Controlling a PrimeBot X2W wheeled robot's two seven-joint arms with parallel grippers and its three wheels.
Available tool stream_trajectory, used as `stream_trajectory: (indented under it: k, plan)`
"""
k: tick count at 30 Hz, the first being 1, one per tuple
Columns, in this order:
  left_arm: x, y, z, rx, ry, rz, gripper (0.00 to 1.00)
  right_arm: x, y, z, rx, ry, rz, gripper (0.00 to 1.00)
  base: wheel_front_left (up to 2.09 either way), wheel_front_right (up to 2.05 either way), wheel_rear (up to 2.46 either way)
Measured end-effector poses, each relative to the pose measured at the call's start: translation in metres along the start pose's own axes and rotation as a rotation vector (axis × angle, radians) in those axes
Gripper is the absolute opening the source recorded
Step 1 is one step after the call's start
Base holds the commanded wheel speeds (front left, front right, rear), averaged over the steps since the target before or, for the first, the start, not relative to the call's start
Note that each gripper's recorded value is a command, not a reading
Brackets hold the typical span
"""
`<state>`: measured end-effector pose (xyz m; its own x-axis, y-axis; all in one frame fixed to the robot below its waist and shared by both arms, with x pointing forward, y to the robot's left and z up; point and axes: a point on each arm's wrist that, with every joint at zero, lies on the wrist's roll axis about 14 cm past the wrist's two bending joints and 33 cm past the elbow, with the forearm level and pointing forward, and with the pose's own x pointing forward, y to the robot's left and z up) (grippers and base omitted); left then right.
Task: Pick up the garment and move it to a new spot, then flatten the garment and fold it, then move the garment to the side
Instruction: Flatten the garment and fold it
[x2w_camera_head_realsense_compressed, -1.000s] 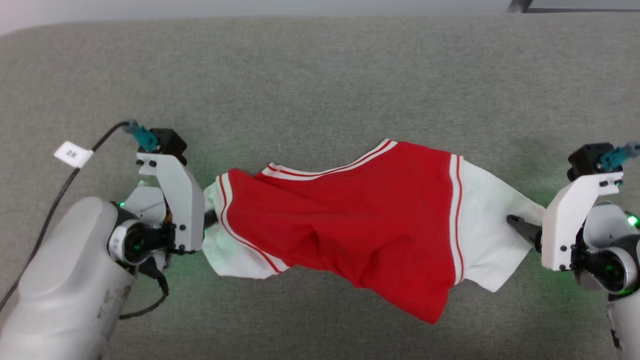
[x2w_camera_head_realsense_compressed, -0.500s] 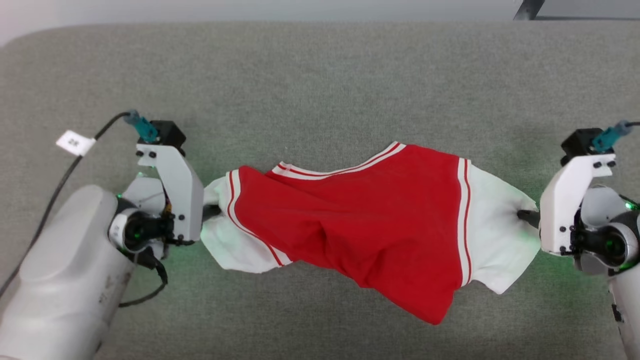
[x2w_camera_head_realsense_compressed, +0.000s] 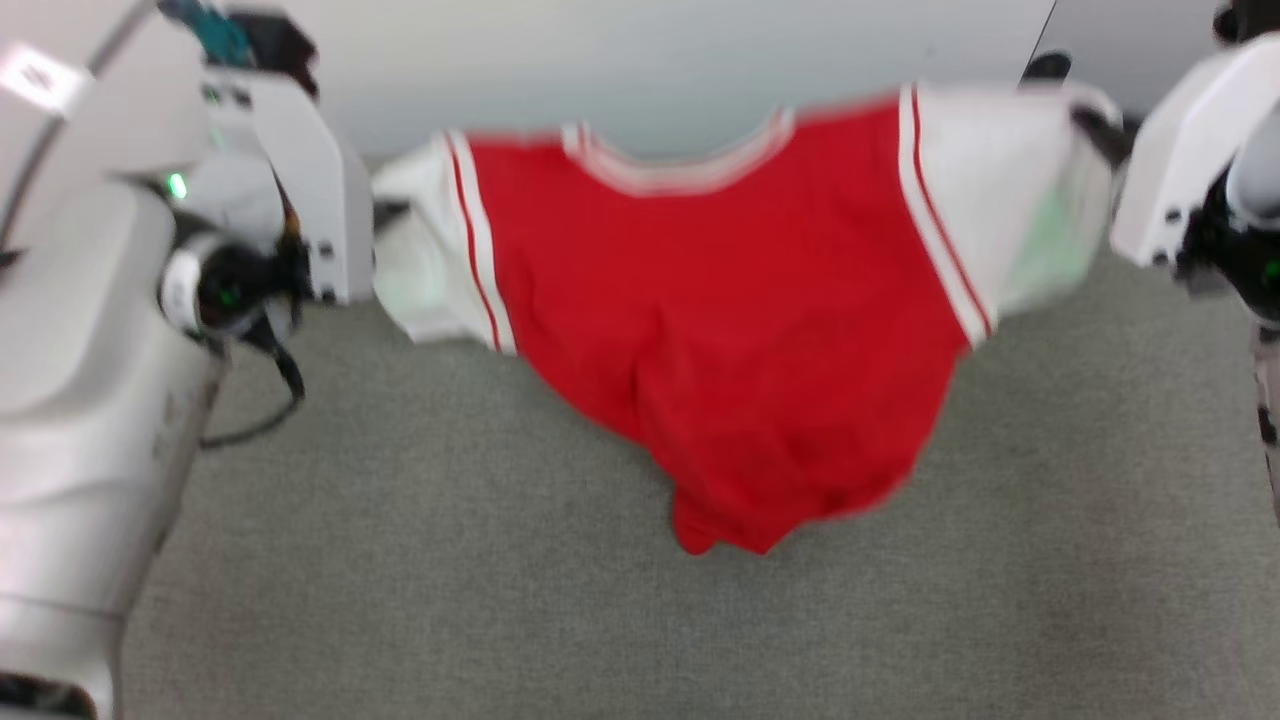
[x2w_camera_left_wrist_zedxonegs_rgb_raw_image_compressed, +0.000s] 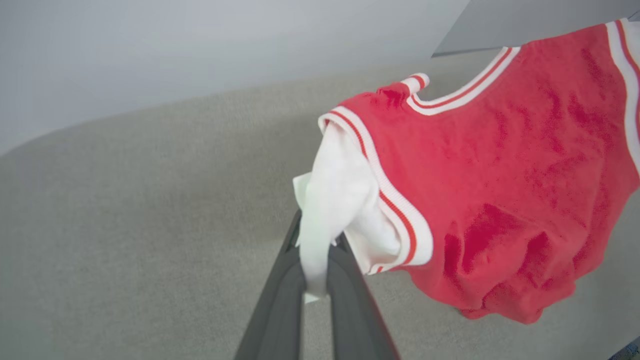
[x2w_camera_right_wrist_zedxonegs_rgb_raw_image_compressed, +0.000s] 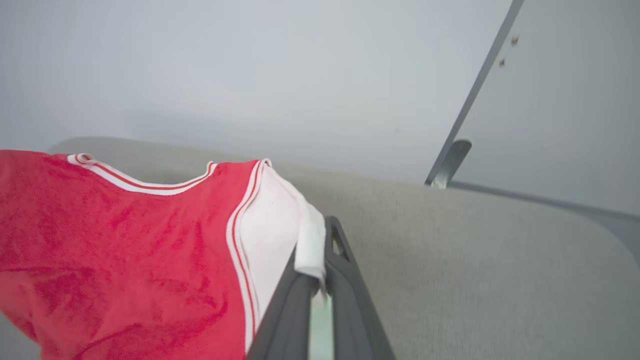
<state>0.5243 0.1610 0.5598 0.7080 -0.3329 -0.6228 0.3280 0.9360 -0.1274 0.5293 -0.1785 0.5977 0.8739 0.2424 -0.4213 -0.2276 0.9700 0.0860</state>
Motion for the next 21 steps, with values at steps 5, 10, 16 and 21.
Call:
stream_trajectory:
  k: [5,10,16,21]
  plan:
    - [-0.043,-0.007,0.072,0.078,-0.241,0.038,0.0,-0.028,0.011,0.079,-0.055,-0.298,-0.019,0.0,0.0,0.0,0.0]
    - [-0.091,-0.017,0.129,0.117,-0.475,0.06,0.0,-0.062,0.021,0.141,-0.076,-0.547,-0.03,0.0,0.0,0.0,0.0]
    - [-0.118,-0.017,0.157,0.091,-0.585,0.086,0.0,-0.072,0.042,0.164,-0.077,-0.61,0.006,0.0,0.0,0.0,0.0]
    - [-0.105,-0.007,0.167,0.043,-0.599,0.117,0.0,-0.054,0.059,0.171,-0.116,-0.616,0.035,0.0,0.0,0.0,0.0]
